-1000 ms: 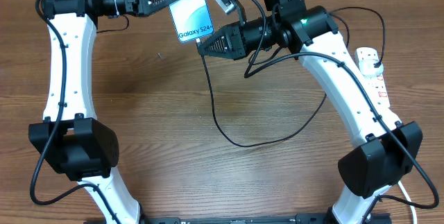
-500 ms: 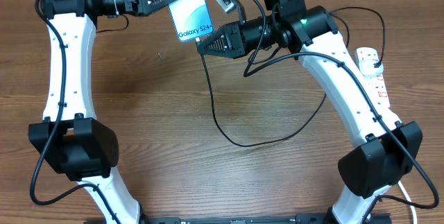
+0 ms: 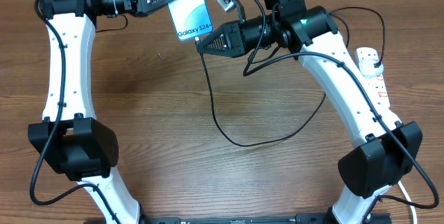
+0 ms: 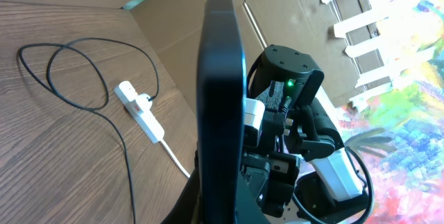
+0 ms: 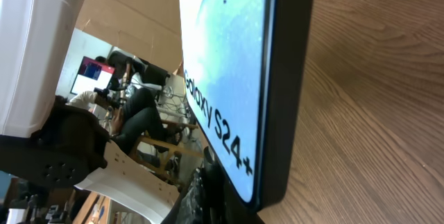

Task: Plug charger to phone and switch on socket

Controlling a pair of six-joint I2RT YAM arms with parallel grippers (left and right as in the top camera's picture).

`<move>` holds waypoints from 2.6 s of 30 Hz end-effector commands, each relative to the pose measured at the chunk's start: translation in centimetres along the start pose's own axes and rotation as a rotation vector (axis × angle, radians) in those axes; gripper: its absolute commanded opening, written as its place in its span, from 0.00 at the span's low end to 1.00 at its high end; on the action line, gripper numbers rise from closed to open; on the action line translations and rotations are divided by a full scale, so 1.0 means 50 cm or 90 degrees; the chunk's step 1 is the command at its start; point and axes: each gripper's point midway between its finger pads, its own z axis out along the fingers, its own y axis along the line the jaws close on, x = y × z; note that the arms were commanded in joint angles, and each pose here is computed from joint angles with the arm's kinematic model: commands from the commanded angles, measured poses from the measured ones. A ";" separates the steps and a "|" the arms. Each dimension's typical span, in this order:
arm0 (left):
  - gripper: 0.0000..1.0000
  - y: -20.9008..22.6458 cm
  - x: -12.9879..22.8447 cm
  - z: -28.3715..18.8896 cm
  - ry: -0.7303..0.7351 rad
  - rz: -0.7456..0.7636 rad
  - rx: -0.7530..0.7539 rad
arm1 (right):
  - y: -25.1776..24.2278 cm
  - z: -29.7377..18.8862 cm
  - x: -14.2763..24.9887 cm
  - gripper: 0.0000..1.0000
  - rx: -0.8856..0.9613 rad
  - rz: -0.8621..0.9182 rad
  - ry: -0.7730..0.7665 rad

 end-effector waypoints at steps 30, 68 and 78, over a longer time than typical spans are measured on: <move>0.04 -0.028 0.004 0.007 0.013 -0.018 0.035 | 0.034 -0.031 -0.033 0.04 0.021 -0.002 -0.038; 0.04 -0.029 -0.005 0.005 0.012 -0.002 0.033 | 0.054 -0.036 -0.018 0.04 -0.023 -0.005 -0.019; 0.04 -0.030 -0.008 0.005 0.012 -0.021 0.033 | 0.057 -0.035 -0.017 0.04 -0.029 -0.012 -0.017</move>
